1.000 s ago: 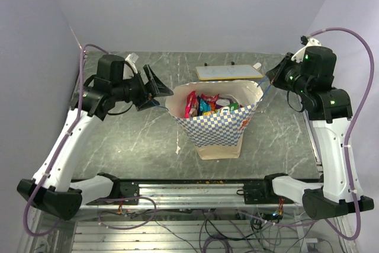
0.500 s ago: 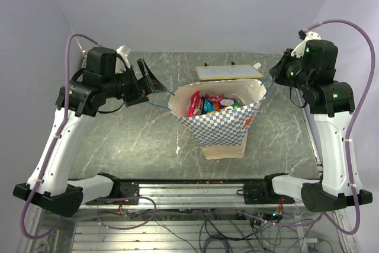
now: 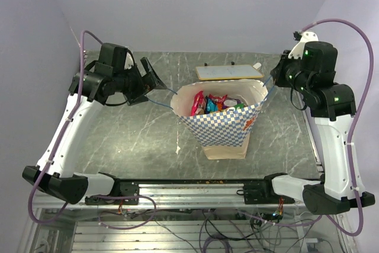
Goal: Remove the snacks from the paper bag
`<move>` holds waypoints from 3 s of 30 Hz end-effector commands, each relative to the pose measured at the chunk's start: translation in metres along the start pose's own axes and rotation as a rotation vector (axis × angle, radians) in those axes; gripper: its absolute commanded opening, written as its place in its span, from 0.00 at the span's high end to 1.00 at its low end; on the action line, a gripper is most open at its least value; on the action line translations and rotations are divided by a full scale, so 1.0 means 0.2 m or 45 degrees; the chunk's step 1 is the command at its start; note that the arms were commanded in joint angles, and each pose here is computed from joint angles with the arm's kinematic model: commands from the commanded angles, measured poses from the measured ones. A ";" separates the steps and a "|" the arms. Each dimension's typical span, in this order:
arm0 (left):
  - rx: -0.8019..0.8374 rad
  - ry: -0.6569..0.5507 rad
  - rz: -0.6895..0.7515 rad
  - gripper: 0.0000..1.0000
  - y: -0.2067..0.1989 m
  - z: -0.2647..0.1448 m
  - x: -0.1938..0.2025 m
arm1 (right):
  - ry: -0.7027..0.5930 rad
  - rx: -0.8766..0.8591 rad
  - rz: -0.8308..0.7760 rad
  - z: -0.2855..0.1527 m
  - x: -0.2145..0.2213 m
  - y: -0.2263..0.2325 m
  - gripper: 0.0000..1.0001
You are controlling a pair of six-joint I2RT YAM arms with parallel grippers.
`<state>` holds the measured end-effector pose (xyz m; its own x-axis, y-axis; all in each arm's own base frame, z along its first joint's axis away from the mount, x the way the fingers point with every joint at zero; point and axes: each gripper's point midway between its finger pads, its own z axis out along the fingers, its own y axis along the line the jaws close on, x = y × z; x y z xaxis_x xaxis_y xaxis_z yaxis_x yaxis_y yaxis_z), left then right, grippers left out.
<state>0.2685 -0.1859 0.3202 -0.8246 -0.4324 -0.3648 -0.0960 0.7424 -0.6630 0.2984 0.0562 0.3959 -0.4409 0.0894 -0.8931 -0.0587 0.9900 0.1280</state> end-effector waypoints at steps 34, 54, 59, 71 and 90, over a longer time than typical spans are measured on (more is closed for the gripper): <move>0.404 0.365 0.144 0.93 -0.35 0.28 0.49 | -0.391 -0.132 -0.009 -0.05 -0.60 0.15 1.00; 0.194 0.371 0.384 0.69 -0.15 0.22 0.55 | -0.132 -0.675 0.334 -0.06 -0.19 0.51 1.00; 0.140 0.242 0.462 0.46 -0.20 0.11 0.42 | -0.181 -0.606 0.354 -0.08 -0.19 0.46 1.00; 0.349 0.013 0.422 0.13 -0.58 -0.03 0.18 | -0.279 -0.508 0.359 -0.10 -0.23 0.38 1.00; 0.077 0.122 0.434 0.53 -0.49 0.52 0.53 | -0.273 -0.473 0.304 -0.17 -0.19 0.34 1.00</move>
<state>0.2282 -0.3449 0.3089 -0.8612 -0.0919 -0.4999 0.2681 0.7534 -0.6004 0.2917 0.1183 0.4241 -0.3783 0.3587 -0.8533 -0.2561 0.8453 0.4689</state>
